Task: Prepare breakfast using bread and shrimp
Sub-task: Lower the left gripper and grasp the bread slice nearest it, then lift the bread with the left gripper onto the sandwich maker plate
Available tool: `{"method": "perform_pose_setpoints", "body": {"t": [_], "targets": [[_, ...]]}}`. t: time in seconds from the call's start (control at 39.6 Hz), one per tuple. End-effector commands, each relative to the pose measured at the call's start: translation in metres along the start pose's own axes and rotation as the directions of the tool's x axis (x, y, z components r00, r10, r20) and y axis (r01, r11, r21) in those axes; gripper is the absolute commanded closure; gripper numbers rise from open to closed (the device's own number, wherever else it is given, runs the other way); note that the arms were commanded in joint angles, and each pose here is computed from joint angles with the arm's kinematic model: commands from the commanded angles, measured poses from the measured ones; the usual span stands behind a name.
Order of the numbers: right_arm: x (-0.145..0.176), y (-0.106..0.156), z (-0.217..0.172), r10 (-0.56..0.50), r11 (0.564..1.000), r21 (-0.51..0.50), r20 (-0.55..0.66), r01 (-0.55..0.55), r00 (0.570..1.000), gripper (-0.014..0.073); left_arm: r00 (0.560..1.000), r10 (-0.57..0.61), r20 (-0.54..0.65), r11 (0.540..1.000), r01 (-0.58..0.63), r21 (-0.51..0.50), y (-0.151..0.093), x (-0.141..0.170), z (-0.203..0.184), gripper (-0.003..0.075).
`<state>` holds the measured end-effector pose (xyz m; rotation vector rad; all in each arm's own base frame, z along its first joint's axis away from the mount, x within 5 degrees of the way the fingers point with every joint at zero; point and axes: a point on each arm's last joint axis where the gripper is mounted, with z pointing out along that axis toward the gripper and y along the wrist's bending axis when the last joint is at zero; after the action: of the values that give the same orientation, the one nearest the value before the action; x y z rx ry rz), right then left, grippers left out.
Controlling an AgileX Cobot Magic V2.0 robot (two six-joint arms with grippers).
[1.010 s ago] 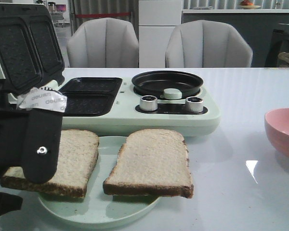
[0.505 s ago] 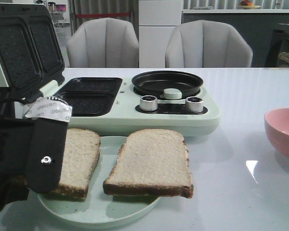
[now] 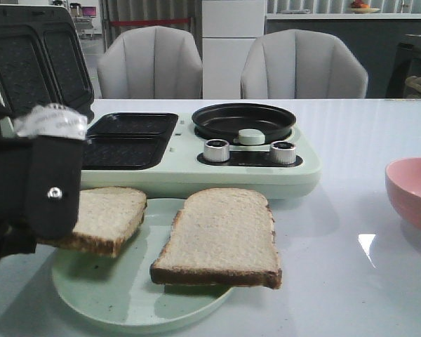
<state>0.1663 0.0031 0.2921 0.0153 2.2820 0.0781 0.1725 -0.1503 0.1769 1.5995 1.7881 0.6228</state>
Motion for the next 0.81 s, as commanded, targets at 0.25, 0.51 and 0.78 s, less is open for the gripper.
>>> {"method": "perform_pose_setpoints", "body": {"t": [0.25, 0.51, 0.78], "targets": [[-0.016, 0.0, -0.007, 0.0, 1.0, 0.005, 0.107, 0.0, 0.994, 0.0096, 0.985, -0.121, 0.123, 0.938, 0.154, -0.31, 0.06, 0.013, -0.06, 0.0621], [-0.016, 0.0, -0.007, 0.0, 1.0, 0.005, 0.107, 0.0, 0.994, 0.0096, 0.979, -0.118, 0.167, 0.888, 0.179, -0.423, 0.092, 0.008, -0.074, 0.0621], [-0.016, 0.0, -0.007, 0.0, 1.0, 0.005, 0.107, 0.0, 0.994, 0.0096, 0.979, -0.102, 0.178, 0.907, 0.165, -0.388, 0.135, -0.019, -0.034, 0.0621]]}}
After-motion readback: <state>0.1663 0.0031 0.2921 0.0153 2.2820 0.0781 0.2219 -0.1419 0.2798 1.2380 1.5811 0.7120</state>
